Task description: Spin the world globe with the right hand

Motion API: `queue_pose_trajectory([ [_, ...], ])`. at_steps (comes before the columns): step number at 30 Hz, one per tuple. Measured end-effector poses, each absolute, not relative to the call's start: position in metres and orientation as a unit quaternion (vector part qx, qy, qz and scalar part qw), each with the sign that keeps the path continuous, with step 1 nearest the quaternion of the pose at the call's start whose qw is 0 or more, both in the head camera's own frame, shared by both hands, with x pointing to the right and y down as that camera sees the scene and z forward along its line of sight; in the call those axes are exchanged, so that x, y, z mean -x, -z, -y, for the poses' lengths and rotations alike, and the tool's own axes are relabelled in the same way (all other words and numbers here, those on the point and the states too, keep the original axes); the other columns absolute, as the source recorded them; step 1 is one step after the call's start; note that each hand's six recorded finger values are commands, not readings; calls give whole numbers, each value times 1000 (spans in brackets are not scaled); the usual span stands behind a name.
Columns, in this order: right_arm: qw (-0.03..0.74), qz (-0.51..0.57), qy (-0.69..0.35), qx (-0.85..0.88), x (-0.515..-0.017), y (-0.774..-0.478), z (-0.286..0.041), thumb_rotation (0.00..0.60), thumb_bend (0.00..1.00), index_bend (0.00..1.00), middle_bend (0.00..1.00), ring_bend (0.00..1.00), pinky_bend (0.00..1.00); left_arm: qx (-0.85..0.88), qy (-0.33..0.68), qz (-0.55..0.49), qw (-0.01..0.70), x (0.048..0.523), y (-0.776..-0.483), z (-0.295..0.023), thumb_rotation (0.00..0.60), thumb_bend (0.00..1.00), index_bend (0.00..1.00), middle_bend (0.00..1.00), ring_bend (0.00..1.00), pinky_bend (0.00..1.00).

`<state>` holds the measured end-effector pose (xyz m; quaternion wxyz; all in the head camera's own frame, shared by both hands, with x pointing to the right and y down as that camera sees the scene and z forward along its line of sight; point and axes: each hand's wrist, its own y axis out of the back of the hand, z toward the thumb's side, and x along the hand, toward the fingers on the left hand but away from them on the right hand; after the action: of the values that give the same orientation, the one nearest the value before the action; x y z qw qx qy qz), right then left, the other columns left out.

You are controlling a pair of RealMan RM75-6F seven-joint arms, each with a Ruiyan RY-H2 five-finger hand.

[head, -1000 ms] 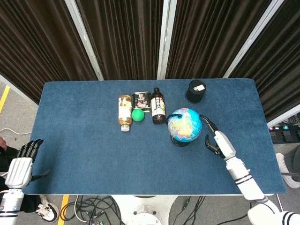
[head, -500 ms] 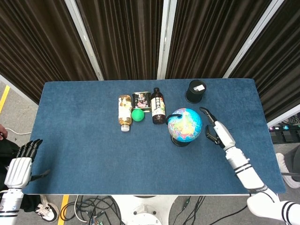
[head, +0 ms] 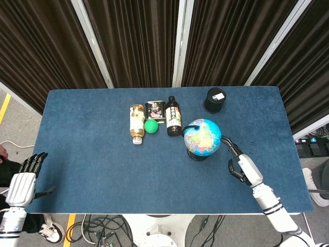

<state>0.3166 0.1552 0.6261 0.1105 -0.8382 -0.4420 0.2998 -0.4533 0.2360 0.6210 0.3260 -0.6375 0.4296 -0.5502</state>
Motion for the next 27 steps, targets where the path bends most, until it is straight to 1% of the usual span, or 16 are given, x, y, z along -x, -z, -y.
queue_pose_trajectory([
  [9, 106, 443, -305, 836, -311, -631, -140, 138, 806, 0, 0, 0, 0, 637, 552, -431, 322, 456, -623, -237, 600, 95, 69, 77, 40, 113],
  [23, 86, 451, -327, 826, -308, -643, -96, 138, 814, 0, 0, 0, 0, 634, 556, -432, 320, 459, -623, -238, 600, 95, 69, 77, 40, 113],
  [27, 86, 451, -330, 825, -310, -645, -91, 127, 814, 0, 0, 0, 0, 633, 557, -433, 319, 460, -623, -239, 600, 94, 69, 77, 40, 113],
])
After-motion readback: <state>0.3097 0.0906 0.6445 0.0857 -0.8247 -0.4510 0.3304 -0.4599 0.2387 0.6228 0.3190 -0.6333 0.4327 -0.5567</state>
